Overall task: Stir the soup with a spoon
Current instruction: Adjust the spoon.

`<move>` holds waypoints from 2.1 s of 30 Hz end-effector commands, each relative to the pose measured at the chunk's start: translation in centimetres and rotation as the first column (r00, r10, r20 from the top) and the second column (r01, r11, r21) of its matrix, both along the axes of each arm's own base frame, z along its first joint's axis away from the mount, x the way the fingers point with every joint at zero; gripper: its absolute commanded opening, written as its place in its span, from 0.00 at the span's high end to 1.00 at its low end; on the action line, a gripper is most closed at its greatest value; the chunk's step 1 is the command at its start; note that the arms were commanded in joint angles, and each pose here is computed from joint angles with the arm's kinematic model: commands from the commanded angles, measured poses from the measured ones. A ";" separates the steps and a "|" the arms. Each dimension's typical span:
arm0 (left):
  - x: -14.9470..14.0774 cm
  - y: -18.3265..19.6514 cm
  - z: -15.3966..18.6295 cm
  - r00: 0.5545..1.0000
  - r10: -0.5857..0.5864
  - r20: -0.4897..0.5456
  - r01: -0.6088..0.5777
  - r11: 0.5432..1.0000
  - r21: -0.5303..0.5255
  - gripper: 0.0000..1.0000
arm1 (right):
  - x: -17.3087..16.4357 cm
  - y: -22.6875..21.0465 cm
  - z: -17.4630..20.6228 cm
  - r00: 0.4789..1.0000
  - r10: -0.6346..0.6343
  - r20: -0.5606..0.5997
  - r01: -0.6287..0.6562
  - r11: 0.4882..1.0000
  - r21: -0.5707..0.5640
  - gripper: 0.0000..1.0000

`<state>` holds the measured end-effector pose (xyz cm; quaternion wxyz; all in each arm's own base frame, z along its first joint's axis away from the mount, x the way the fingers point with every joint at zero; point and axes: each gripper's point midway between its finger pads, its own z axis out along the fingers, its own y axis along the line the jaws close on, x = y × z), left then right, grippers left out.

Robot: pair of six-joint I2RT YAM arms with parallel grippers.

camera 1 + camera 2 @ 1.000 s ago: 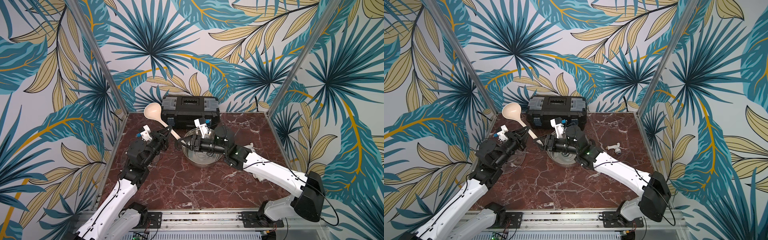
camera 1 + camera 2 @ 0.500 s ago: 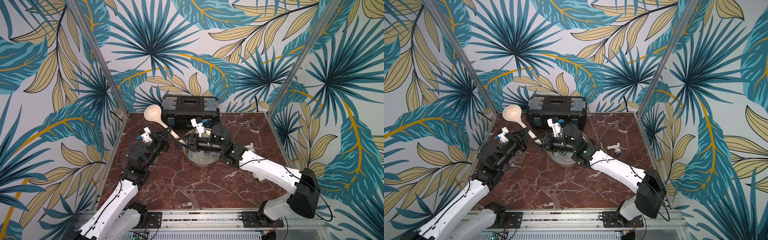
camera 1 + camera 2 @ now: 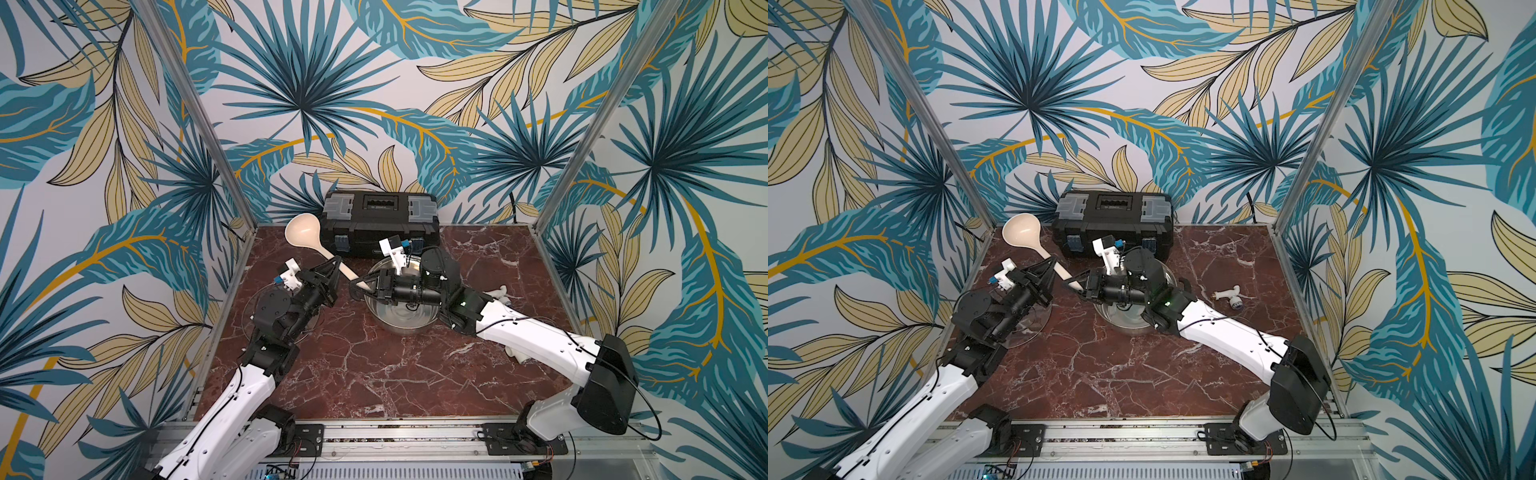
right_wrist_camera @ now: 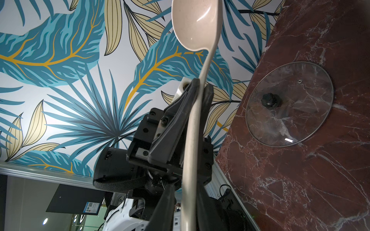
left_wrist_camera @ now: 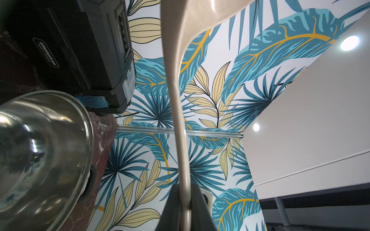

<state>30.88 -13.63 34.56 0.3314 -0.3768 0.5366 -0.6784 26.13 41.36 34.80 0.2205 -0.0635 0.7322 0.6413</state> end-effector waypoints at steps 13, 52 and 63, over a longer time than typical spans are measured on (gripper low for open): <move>-1.2 0.5 -2.5 0.997 0.003 -0.074 -0.001 1.000 0.022 1.00 | -0.1 -0.1 0.6 0.999 0.000 0.047 0.003 0.999 -0.048 1.00; -1.9 -6.7 -0.6 0.926 -0.374 0.049 -0.110 -0.143 0.984 0.00 | 1.5 -22.5 -8.9 0.946 0.102 0.307 0.309 -0.005 -0.951 1.00; -4.1 -3.2 -1.3 0.955 -0.257 0.148 -0.156 -0.011 0.988 0.00 | 3.6 -19.3 -11.8 0.961 0.132 0.243 0.244 0.008 -0.970 1.00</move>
